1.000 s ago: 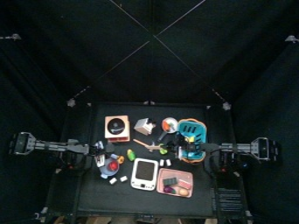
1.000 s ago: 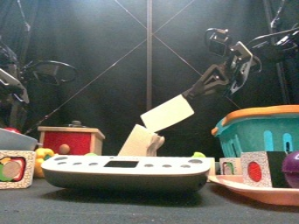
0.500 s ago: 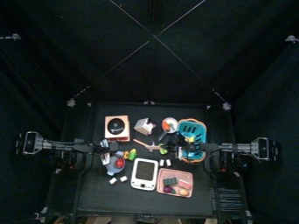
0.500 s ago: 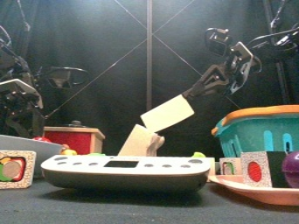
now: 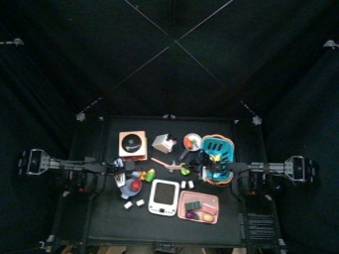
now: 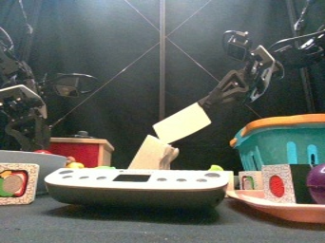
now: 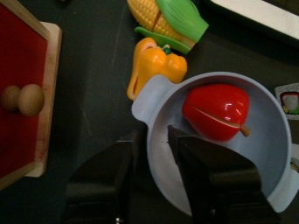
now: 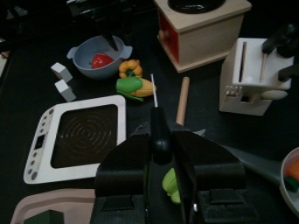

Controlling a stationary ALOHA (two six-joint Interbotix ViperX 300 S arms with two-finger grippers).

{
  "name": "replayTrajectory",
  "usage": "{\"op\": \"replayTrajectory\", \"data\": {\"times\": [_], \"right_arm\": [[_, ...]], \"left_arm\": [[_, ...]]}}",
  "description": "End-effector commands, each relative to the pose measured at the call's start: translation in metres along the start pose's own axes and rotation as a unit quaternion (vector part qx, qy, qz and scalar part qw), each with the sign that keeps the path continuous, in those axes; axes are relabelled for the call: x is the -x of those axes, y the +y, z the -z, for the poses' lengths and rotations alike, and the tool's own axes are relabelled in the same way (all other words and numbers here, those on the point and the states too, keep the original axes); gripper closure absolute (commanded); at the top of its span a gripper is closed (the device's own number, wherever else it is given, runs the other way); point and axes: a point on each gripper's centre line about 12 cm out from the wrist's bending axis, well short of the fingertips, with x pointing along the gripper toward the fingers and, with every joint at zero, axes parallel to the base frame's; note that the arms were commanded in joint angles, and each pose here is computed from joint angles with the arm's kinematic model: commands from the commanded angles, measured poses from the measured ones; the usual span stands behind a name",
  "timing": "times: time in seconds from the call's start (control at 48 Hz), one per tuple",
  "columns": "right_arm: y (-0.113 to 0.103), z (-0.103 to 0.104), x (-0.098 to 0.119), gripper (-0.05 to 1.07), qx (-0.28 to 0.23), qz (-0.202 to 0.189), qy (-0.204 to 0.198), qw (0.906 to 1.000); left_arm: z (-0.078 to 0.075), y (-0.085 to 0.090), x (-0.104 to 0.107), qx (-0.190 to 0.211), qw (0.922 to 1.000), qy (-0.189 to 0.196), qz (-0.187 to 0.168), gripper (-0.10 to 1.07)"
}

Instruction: Place bowl in front of drawer

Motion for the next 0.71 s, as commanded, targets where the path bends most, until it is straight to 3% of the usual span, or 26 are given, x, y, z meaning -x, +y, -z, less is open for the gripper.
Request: {"op": "replayTrajectory", "data": {"times": [0.0,0.688], "right_arm": [[0.001,-0.013,0.001,0.52,0.001,-0.001,-0.019,0.9998],[0.001,-0.012,0.000,0.52,0.000,-0.001,-0.018,0.9998]], "left_arm": [[-0.014,-0.001,0.004,0.001,0.9997,-0.023,0.003,0.12],[-0.026,-0.006,0.007,-0.009,0.9989,-0.045,0.009,0.11]]}}
